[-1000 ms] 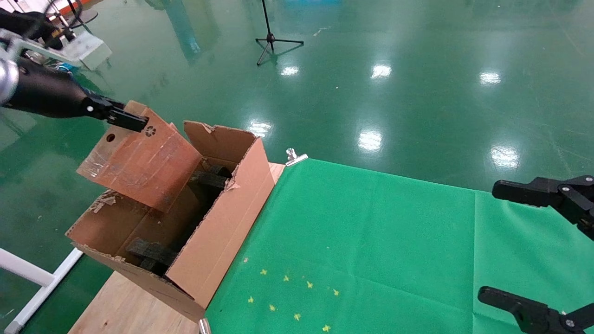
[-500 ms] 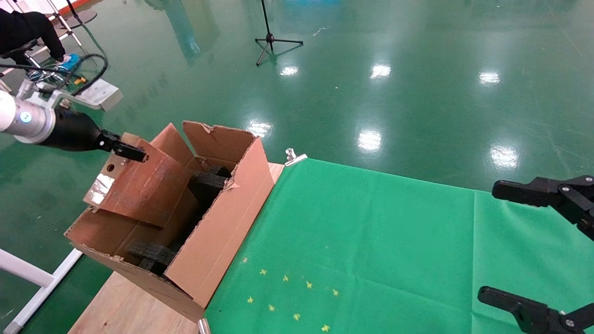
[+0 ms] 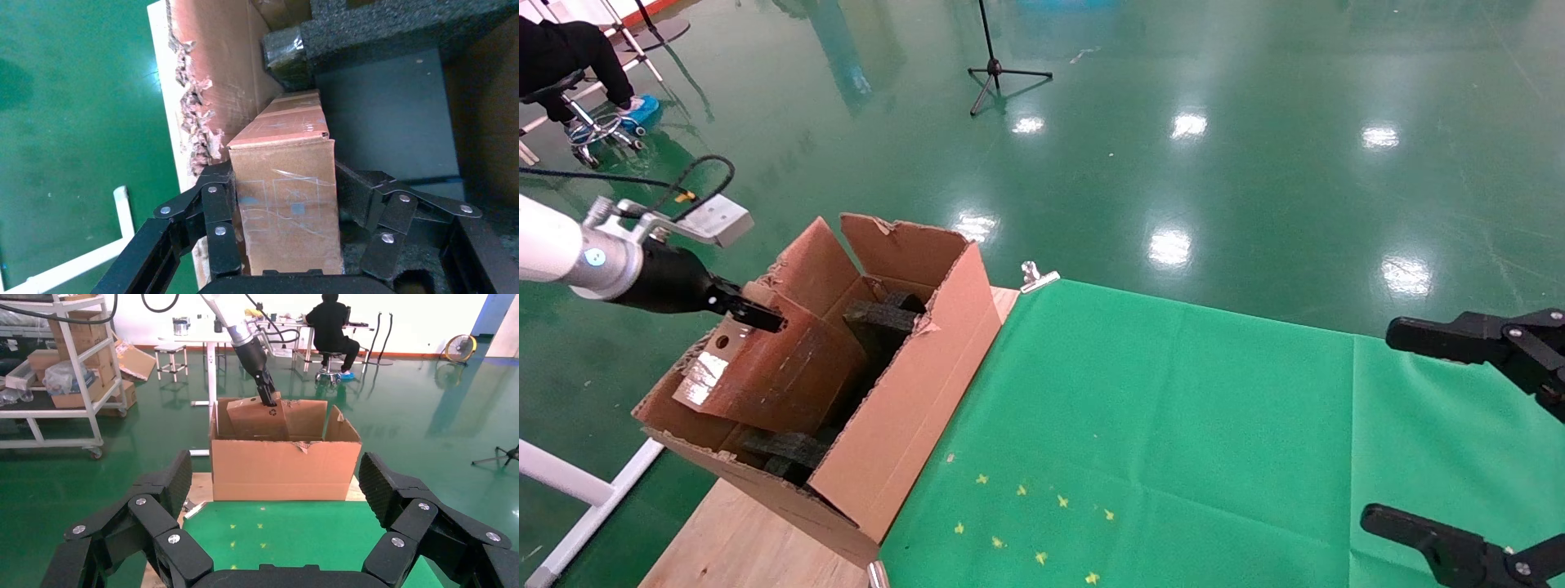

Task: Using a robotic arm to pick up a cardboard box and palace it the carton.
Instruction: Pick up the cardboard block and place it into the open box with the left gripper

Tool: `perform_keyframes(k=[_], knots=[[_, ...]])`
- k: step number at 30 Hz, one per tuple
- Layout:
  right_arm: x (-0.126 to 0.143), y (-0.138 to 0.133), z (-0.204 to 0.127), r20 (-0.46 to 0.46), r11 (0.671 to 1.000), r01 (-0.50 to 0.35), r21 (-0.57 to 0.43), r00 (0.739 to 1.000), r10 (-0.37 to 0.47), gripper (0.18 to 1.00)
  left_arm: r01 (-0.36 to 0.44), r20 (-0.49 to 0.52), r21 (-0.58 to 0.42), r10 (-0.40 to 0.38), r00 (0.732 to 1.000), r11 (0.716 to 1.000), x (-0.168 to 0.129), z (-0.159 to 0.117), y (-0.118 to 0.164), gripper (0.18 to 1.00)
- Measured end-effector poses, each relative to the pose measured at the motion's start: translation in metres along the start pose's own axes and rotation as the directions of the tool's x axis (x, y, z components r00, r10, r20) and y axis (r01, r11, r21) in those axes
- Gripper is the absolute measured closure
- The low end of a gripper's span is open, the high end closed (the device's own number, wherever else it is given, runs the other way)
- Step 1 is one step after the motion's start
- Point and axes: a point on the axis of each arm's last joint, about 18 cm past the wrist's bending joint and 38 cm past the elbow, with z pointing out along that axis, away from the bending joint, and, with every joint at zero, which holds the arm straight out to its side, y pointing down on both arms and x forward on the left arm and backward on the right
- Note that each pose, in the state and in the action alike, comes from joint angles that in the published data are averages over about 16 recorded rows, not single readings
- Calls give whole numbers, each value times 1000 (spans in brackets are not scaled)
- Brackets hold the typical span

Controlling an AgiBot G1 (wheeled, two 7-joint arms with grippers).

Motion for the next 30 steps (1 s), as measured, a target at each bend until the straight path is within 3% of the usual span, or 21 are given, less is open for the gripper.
perform_keyframes(k=[12, 30], knots=[[0, 0, 0, 0, 1000, 0, 0, 1000, 0, 178, -10, 26, -62, 12, 1000, 998, 19, 39, 17, 749], [0, 0, 0, 0, 1000, 0, 0, 1000, 0, 178, 41, 15, -121, -39, 999, 992, 54, 83, 42, 752]])
